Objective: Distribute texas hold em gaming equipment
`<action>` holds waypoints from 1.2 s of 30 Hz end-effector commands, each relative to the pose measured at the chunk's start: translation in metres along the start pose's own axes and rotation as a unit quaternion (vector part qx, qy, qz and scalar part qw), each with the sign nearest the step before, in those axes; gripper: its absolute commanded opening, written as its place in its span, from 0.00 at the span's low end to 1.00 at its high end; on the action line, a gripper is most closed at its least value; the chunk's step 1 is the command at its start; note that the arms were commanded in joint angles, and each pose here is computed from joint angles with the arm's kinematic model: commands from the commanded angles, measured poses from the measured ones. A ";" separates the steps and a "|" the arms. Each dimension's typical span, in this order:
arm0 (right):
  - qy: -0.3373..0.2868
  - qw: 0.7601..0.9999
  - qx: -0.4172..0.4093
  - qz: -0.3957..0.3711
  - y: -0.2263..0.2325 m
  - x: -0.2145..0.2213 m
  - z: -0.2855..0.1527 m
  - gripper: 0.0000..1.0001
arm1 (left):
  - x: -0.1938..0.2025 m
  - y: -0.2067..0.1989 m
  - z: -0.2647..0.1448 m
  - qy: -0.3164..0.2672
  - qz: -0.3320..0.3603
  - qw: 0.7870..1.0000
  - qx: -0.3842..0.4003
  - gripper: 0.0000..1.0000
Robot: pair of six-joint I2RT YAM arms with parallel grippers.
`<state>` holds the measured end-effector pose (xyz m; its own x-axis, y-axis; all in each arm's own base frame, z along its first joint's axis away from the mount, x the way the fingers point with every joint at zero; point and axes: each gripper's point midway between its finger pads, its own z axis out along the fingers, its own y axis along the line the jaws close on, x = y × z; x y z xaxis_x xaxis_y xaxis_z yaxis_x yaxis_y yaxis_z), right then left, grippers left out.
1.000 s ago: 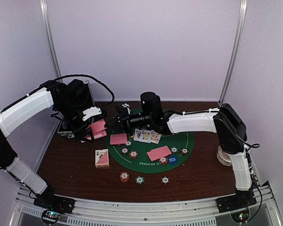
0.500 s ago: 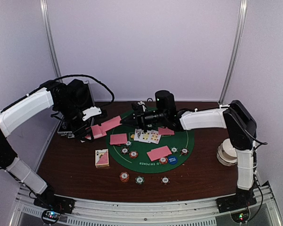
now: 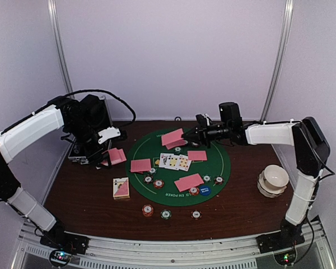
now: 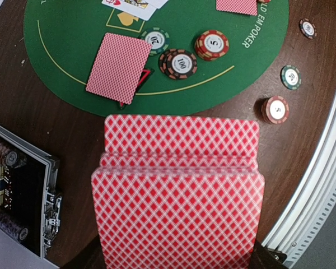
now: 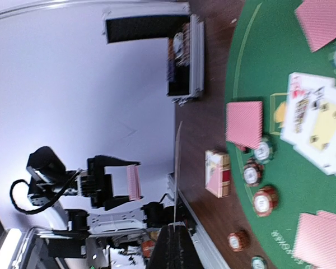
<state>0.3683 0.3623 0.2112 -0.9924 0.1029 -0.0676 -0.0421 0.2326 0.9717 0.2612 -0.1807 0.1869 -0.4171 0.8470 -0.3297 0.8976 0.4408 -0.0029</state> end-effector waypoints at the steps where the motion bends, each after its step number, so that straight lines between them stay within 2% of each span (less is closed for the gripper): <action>1: -0.030 0.994 0.109 -0.015 -0.063 -0.010 -0.040 0.00 | 0.002 0.012 0.003 -0.007 -0.008 1.000 -0.012 0.00; 10: -0.060 0.980 0.190 0.001 -0.135 -0.027 -0.064 0.00 | 0.017 0.024 0.009 0.001 -0.023 1.000 -0.019 0.00; 19: -0.064 0.969 0.241 0.004 -0.174 -0.032 -0.069 0.00 | 0.041 0.041 0.016 0.013 -0.035 0.999 -0.039 0.00; 27: -0.050 0.951 0.304 -0.003 -0.197 -0.022 -0.083 0.00 | 0.078 0.056 0.029 0.031 -0.061 0.996 -0.049 0.00; 32: -0.049 0.944 0.325 -0.004 -0.200 -0.018 -0.090 0.06 | 0.096 0.055 0.047 0.045 -0.064 0.996 -0.049 0.00; 36: -0.059 0.939 0.338 -0.013 -0.194 -0.020 -0.097 0.23 | 0.107 0.049 0.064 0.052 -0.061 0.996 -0.042 0.00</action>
<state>0.3814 0.2345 0.0347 -0.9787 0.1778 -0.1029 0.0684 0.7545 0.6527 0.2627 -0.0875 0.0963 -0.5707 0.7986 -0.1909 0.8140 0.5809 -0.0031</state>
